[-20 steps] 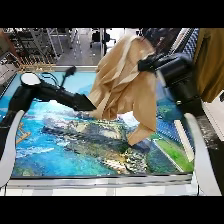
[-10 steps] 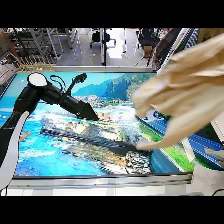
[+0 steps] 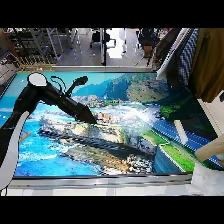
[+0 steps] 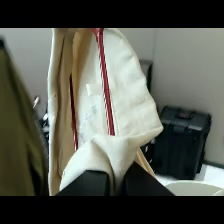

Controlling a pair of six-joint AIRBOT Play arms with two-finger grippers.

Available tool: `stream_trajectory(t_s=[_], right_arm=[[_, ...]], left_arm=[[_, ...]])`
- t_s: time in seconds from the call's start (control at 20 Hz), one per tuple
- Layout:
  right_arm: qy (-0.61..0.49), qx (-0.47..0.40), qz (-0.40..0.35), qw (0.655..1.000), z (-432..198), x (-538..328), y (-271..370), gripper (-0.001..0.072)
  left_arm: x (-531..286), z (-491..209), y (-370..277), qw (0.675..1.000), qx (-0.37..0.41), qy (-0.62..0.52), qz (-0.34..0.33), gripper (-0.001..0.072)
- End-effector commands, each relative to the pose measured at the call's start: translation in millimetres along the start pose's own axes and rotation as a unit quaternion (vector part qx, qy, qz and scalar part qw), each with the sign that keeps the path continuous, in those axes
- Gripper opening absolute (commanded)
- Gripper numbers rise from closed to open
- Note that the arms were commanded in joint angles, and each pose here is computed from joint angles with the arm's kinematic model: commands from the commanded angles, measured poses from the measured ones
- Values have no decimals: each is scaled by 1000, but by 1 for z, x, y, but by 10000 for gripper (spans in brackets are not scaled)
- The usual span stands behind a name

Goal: Fold the clothes and pants, and hang the long-sleeved shirts on hangers.

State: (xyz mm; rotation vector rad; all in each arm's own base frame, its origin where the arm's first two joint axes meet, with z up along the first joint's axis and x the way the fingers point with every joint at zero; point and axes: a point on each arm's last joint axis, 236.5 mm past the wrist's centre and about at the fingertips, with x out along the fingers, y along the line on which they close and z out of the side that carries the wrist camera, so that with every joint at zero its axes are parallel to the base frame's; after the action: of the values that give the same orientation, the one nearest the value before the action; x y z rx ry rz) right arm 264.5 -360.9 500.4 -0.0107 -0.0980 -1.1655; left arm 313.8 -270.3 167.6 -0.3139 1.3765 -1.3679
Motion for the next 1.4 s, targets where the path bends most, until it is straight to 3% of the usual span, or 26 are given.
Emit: stream_trajectory(t_s=[0.0, 0.25, 0.65, 0.85, 0.9, 1.0, 1.05, 1.2, 1.3, 1.35], right_arm=[[-77, 21, -49, 996, 30, 22, -60, 28], [-66, 10, -132, 989, 14, 39, -138, 28], [54, -3, -195, 979, -50, 38, -168, 29], [79, -25, -158, 984, -58, 38, -153, 33], [83, -13, -143, 986, -57, 35, -146, 116], [80, 19, -114, 990, -50, 27, -132, 466], [76, 33, -101, 991, -44, 22, -126, 538], [52, 53, -40, 996, -13, -8, -100, 541], [36, 52, 41, 997, 9, -36, -61, 562], [36, 41, 95, 994, 15, -53, -32, 657]], left_arm=[[0, -6, -2, 1000, -13, 13, -4, 405], [0, -6, -2, 999, -45, 13, -4, 405], [0, -6, -2, 999, -44, 14, -4, 405], [0, -6, -2, 999, -44, 14, -4, 405], [0, -6, -2, 999, -44, 14, -4, 405], [0, -6, -2, 999, -44, 14, -4, 405], [0, -6, -2, 999, -45, 14, -4, 405], [-3, -7, 4, 999, -49, 13, 7, 403], [-13, -16, 32, 995, -75, 17, 66, 260], [-24, -23, 51, 987, -113, 16, 111, 237]])
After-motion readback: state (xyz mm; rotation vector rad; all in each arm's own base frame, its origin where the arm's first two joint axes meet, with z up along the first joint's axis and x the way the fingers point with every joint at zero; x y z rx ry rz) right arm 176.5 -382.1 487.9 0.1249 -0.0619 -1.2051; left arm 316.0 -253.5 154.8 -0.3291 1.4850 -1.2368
